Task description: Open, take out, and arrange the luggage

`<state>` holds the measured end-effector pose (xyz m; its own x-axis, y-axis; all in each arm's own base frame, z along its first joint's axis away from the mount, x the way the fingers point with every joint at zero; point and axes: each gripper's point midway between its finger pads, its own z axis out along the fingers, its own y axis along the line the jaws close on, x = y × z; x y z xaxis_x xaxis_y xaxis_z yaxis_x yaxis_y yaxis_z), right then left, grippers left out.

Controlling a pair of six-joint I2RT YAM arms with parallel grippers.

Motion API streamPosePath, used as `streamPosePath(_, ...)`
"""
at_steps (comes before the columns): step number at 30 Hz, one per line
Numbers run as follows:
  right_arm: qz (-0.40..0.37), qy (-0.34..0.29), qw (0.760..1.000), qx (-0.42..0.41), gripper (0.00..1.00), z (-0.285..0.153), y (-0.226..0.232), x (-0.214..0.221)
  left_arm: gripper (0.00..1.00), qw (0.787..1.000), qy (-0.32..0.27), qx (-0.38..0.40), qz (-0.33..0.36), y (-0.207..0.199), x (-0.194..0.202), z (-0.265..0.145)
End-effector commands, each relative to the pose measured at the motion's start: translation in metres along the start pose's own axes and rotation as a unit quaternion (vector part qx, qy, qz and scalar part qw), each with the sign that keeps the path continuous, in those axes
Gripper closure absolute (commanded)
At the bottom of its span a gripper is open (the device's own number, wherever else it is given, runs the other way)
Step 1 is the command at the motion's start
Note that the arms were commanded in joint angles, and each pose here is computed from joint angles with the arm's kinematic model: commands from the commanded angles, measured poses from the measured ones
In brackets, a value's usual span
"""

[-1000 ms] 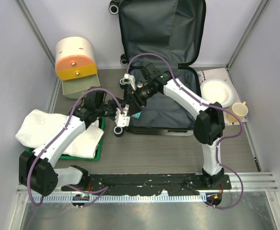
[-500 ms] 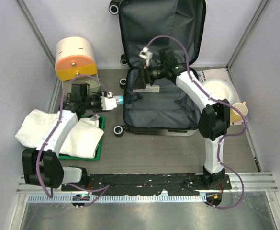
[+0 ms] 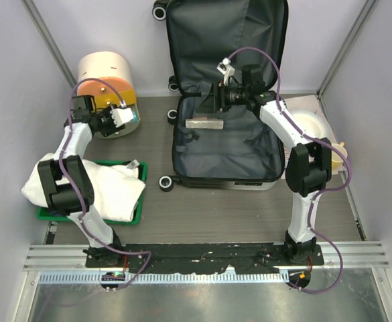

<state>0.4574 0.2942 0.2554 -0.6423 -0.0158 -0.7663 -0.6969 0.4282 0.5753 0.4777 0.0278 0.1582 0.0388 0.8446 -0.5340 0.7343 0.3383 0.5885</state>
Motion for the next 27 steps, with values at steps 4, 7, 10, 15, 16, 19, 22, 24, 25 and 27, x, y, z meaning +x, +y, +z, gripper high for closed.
streamPosePath(4,-0.054,-0.031,0.998,-0.020,0.25,-0.020,0.039,-0.024,1.00,0.997,0.010,-0.063,0.040,0.071,0.014,0.017)
streamPosePath(7,-0.059,-0.031,0.998,-0.014,0.25,-0.022,0.038,-0.022,0.94,0.997,0.013,-0.061,0.047,0.079,0.019,0.026)
streamPosePath(10,-0.063,-0.027,0.998,-0.011,0.25,-0.023,0.038,-0.020,0.66,0.996,0.009,-0.054,0.066,0.079,0.018,0.027)
streamPosePath(15,-0.071,-0.027,0.997,-0.006,0.25,-0.025,0.037,-0.020,0.35,0.995,0.005,-0.069,0.069,0.081,0.016,0.021)
streamPosePath(16,-0.068,-0.026,0.997,-0.005,0.25,-0.025,0.036,-0.019,0.31,0.996,0.002,-0.075,0.053,0.083,0.015,0.019)
streamPosePath(19,-0.066,-0.025,0.997,-0.007,0.25,-0.024,0.036,-0.018,0.27,0.996,0.003,-0.084,0.031,0.087,0.013,0.011)
streamPosePath(22,-0.064,-0.023,0.998,-0.007,0.25,-0.023,0.035,-0.017,0.46,0.996,-0.008,-0.082,0.014,0.082,0.003,-0.002)
streamPosePath(24,-0.063,-0.023,0.998,-0.007,0.25,-0.023,0.035,-0.016,0.53,0.997,-0.023,-0.078,0.008,0.076,-0.008,-0.014)
streamPosePath(25,-0.063,-0.022,0.998,-0.007,0.25,-0.023,0.034,-0.016,0.59,0.997,-0.025,-0.068,-0.003,0.064,-0.008,-0.013)
streamPosePath(27,-0.061,-0.021,0.998,-0.008,0.25,-0.022,0.034,-0.014,0.64,0.998,-0.029,-0.060,-0.023,0.054,-0.012,-0.019)
